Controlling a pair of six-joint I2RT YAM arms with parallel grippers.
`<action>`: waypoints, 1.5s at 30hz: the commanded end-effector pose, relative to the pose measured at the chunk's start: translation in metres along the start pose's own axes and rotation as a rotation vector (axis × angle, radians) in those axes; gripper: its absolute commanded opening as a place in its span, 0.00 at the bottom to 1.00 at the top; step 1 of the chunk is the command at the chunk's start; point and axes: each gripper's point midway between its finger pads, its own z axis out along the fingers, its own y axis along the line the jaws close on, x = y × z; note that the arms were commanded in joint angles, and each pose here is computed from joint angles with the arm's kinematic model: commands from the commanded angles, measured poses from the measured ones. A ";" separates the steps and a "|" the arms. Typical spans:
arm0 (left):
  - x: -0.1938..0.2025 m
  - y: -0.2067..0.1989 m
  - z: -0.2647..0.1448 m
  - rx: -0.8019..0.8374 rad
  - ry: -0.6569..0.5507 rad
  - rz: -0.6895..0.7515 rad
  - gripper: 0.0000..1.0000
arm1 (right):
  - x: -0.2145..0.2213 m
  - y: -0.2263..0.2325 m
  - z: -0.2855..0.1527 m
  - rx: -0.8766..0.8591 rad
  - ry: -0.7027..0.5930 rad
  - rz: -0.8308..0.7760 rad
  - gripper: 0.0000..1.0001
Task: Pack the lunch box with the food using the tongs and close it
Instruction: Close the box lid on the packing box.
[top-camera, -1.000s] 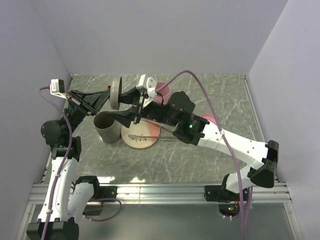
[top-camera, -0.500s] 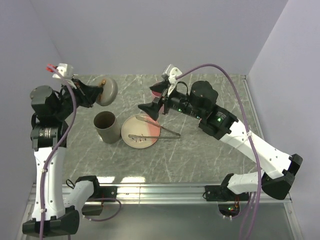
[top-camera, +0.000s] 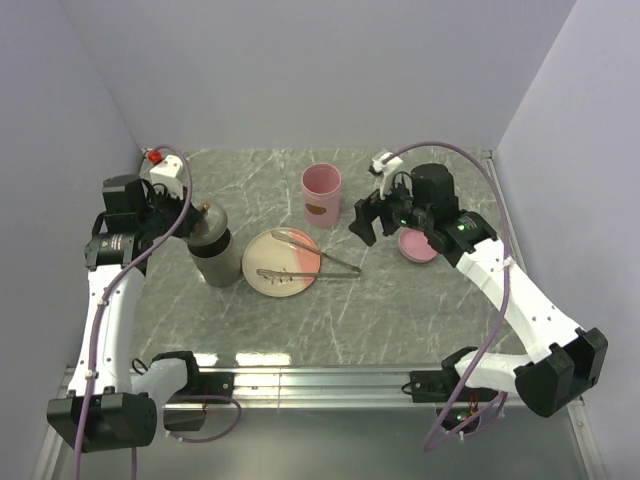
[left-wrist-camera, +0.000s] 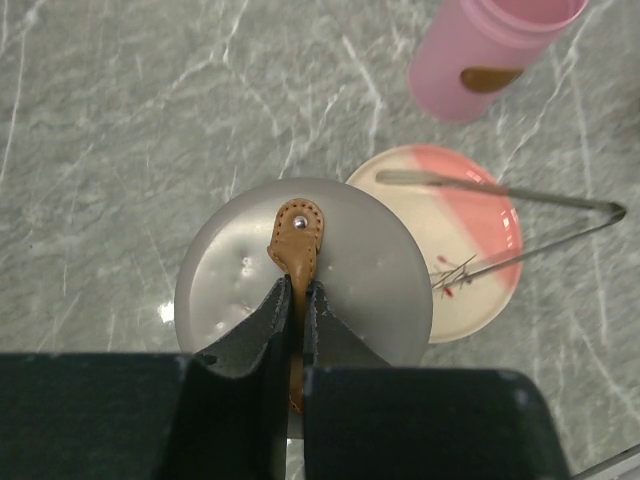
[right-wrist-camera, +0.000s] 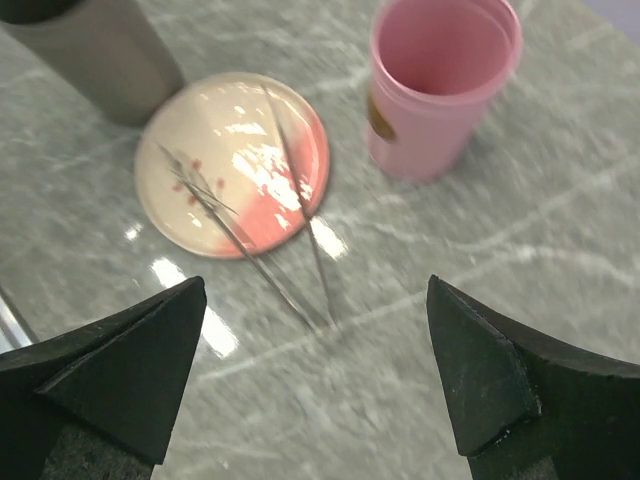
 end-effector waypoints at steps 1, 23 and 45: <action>0.010 0.013 0.009 -0.031 0.027 0.066 0.00 | -0.010 -0.006 -0.024 0.010 -0.054 -0.025 0.98; 0.055 0.010 0.028 0.028 0.042 0.157 0.00 | -0.009 -0.007 -0.019 -0.050 -0.064 0.021 0.98; 0.072 0.012 0.038 0.052 0.097 0.153 0.00 | -0.002 -0.006 -0.017 -0.058 -0.048 0.022 0.98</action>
